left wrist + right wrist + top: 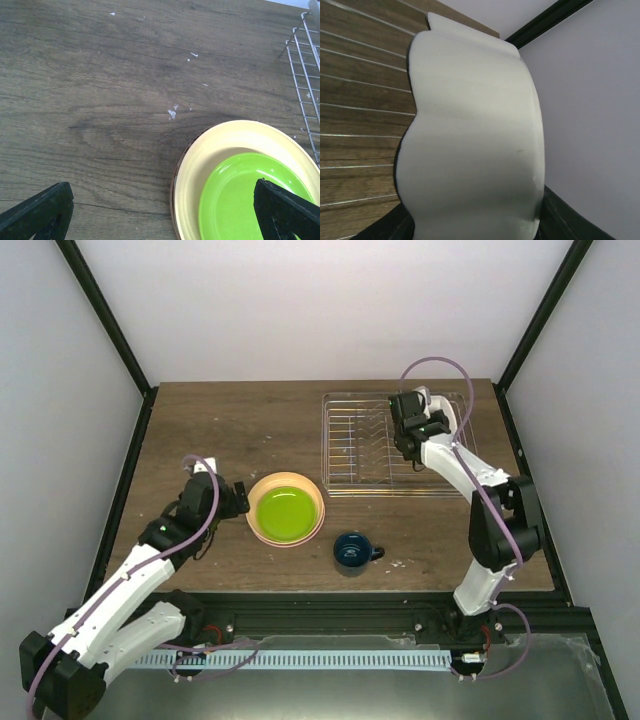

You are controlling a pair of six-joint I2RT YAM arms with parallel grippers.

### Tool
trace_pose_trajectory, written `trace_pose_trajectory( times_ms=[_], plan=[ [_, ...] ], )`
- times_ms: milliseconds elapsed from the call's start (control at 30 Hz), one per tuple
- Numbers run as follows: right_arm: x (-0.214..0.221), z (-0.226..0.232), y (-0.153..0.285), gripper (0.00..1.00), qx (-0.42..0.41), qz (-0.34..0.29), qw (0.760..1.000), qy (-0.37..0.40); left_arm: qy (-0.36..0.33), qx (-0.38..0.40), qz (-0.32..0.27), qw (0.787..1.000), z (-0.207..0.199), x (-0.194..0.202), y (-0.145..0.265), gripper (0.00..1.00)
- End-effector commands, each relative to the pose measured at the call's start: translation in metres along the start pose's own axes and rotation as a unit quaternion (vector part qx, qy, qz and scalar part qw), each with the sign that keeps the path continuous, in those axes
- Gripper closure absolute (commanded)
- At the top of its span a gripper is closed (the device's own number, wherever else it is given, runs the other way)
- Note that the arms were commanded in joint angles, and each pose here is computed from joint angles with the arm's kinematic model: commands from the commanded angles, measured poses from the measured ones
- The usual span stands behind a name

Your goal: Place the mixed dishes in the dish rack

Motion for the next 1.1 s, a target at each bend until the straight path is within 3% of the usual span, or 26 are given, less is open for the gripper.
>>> trace_pose_trajectory(
  times_ms=[0, 800, 900, 1067],
  plan=[
    [-0.025, -0.019, 0.0, 0.77, 0.064, -0.03, 0.997, -0.021, 0.004, 0.011, -0.005, 1.0, 0.0, -0.001, 0.002, 0.0],
    [-0.001, 0.011, -0.067, 0.76, 0.074, 0.039, 0.995, 0.044, -0.002, 0.001, 0.002, 1.0, 0.002, 0.0, 0.003, 0.0],
    [0.003, 0.021, -0.073, 0.67, 0.061, 0.051, 0.995, 0.056, -0.003, 0.001, 0.003, 1.0, 0.002, 0.001, 0.002, 0.0],
    [0.001, 0.03, -0.07, 0.41, 0.021, 0.047, 0.997, 0.055, -0.004, 0.001, 0.005, 1.0, 0.001, 0.001, 0.001, 0.0]
  ],
)
Point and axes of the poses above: each gripper's point midway between its finger pads, its own y axis back along the fingers, its own z axis along the line the jaws close on, x = y × z, the point moved 9 cm from there along y, back along the fingers, and after that the axes turned 6 degrees about y, right-handed, at the moved point
